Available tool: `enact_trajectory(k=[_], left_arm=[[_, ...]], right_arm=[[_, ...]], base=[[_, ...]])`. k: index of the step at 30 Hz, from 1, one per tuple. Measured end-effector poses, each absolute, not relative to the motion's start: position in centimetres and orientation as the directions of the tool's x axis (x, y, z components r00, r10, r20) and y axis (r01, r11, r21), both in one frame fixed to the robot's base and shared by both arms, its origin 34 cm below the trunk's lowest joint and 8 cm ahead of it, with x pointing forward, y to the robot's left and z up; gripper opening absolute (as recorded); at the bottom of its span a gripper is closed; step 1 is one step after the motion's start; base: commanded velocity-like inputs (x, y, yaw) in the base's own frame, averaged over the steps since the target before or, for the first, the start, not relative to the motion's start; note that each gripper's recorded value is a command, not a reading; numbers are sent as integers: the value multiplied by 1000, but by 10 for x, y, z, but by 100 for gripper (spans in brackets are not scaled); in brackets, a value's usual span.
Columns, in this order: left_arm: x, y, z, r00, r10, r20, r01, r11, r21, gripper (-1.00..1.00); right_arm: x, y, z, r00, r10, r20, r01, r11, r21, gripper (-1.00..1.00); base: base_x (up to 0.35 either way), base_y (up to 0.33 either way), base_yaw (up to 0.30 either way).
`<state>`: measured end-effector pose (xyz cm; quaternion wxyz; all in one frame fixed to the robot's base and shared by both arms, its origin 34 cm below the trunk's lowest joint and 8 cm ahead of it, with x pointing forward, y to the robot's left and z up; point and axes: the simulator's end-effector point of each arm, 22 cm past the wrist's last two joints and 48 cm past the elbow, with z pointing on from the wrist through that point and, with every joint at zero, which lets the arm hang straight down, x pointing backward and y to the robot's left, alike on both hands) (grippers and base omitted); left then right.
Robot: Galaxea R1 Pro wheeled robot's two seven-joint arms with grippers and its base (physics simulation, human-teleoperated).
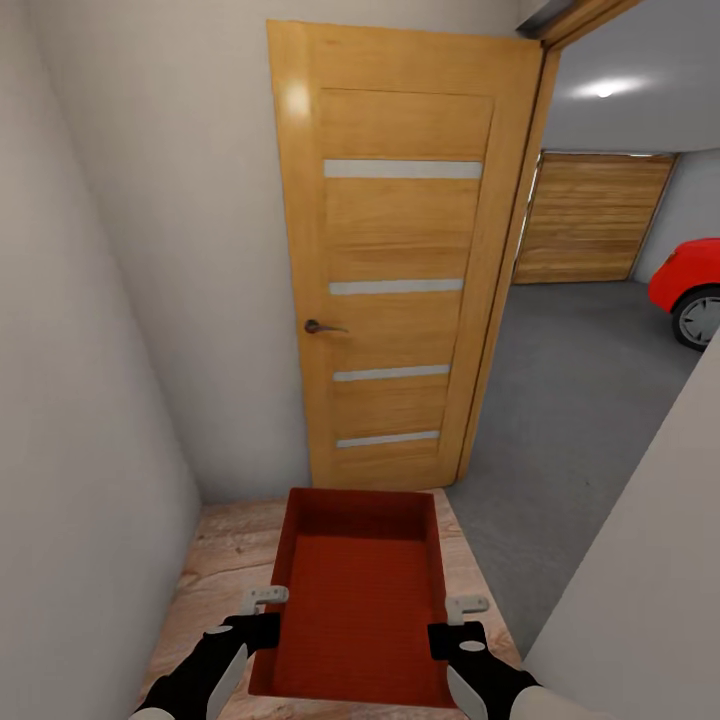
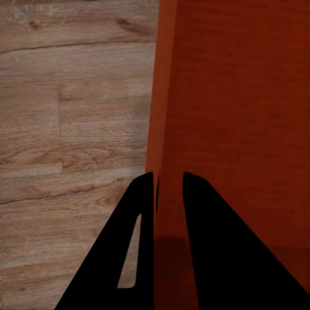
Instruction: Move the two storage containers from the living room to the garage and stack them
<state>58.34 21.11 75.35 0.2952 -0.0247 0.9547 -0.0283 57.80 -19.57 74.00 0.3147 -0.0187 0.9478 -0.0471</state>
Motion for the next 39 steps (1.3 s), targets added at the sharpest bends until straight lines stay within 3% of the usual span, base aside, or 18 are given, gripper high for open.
enact_trajectory(k=[20,39], left_arm=[[583,211,753,-826,-62,-560,-29,997,-68,-100],[587,211,757,-818,-62,-571,-28,997,-68,-100]], right_arm=[[576,-196,739,-803,-62,-592,-4,995,-99,-100],[581,-196,743,-795,-63,-604,-3,995,-99,-100]], base=[[125,291,-5],[15,19,-265]])
